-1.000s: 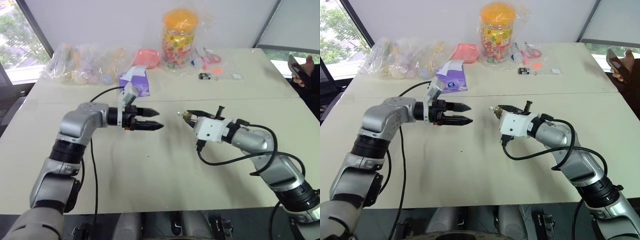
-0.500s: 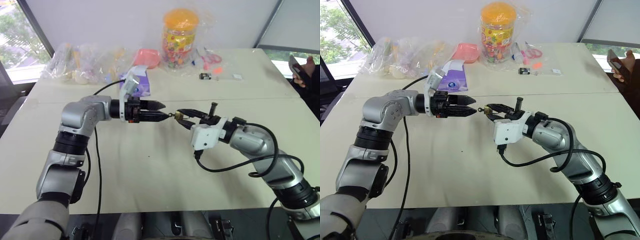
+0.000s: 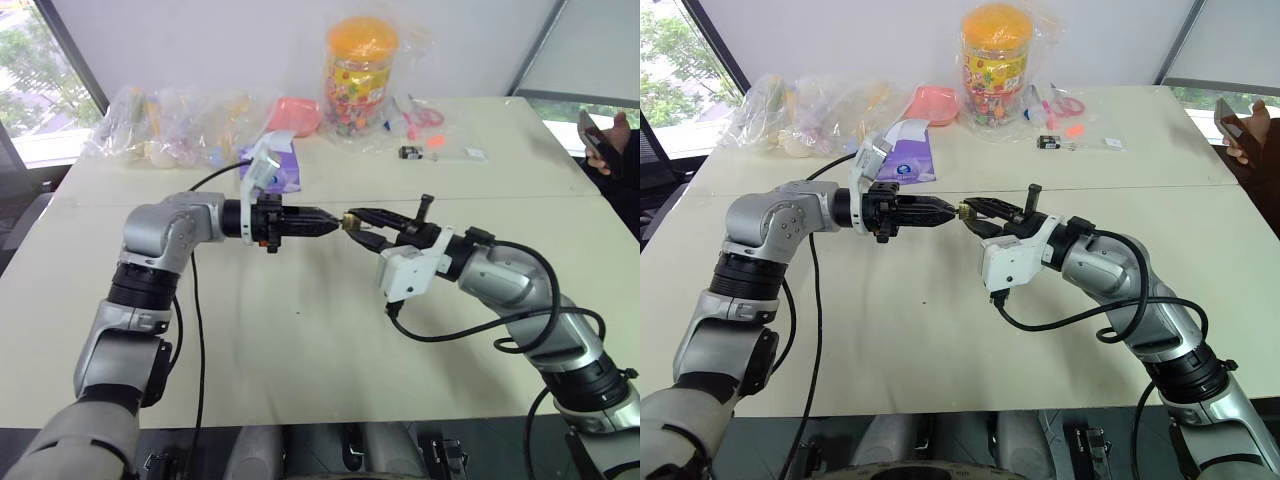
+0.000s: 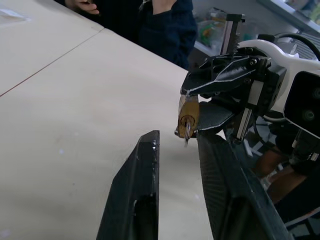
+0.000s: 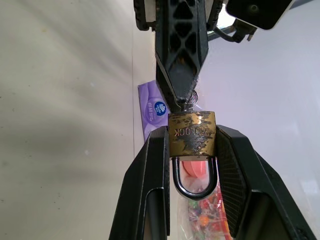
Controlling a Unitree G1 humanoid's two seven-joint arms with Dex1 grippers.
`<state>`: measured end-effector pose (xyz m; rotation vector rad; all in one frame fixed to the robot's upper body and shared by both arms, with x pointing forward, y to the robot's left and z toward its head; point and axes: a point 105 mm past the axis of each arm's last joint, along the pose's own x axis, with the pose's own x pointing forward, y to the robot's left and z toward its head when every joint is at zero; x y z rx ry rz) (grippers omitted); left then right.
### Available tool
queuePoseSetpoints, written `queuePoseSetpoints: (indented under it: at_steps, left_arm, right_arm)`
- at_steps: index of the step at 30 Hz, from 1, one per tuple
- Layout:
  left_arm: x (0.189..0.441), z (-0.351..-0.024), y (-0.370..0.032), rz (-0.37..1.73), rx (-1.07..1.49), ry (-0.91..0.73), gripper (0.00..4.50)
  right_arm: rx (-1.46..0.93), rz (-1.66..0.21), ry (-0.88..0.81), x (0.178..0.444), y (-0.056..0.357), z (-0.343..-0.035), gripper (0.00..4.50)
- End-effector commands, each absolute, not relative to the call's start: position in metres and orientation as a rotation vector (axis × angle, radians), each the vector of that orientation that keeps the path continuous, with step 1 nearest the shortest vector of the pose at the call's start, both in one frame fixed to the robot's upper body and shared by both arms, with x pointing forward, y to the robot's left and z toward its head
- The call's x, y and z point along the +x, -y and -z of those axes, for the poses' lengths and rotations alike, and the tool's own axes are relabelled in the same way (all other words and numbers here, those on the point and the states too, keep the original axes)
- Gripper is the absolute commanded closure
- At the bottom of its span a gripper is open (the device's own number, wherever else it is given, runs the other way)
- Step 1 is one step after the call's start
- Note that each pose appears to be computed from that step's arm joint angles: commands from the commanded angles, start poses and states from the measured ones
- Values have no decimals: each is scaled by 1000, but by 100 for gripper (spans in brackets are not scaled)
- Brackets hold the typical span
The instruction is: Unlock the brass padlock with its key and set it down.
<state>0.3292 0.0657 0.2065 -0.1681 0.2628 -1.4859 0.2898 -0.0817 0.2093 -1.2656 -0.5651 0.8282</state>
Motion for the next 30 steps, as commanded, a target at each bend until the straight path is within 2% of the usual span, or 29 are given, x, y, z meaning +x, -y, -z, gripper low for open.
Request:
queuePoseSetpoints:
  at_steps: [1,11,14,15,16,23,30]
  left_arm:
    - [328,-223,-66,1498,-163,-200,312]
    - [325,-221,-63,1516,-162,-199,312]
    - [325,-221,-63,1517,-161,-197,393]
    - [325,-220,-63,1516,-160,-196,436]
    - [325,-220,-63,1517,-161,-196,447]
    - [322,-217,-62,1530,-135,-197,447]
    - [319,-212,-59,1541,27,-121,447]
  right_arm:
    - [-1281,-798,642,283,79,-227,381]
    - [-1282,-808,636,281,79,-228,381]
    - [-1279,-806,634,282,79,-229,381]
    - [-1279,-805,633,282,79,-229,381]
    - [-1279,-805,633,282,79,-230,381]
    - [-1270,-809,629,281,78,-231,381]
    - [-1217,-841,596,280,78,-230,381]
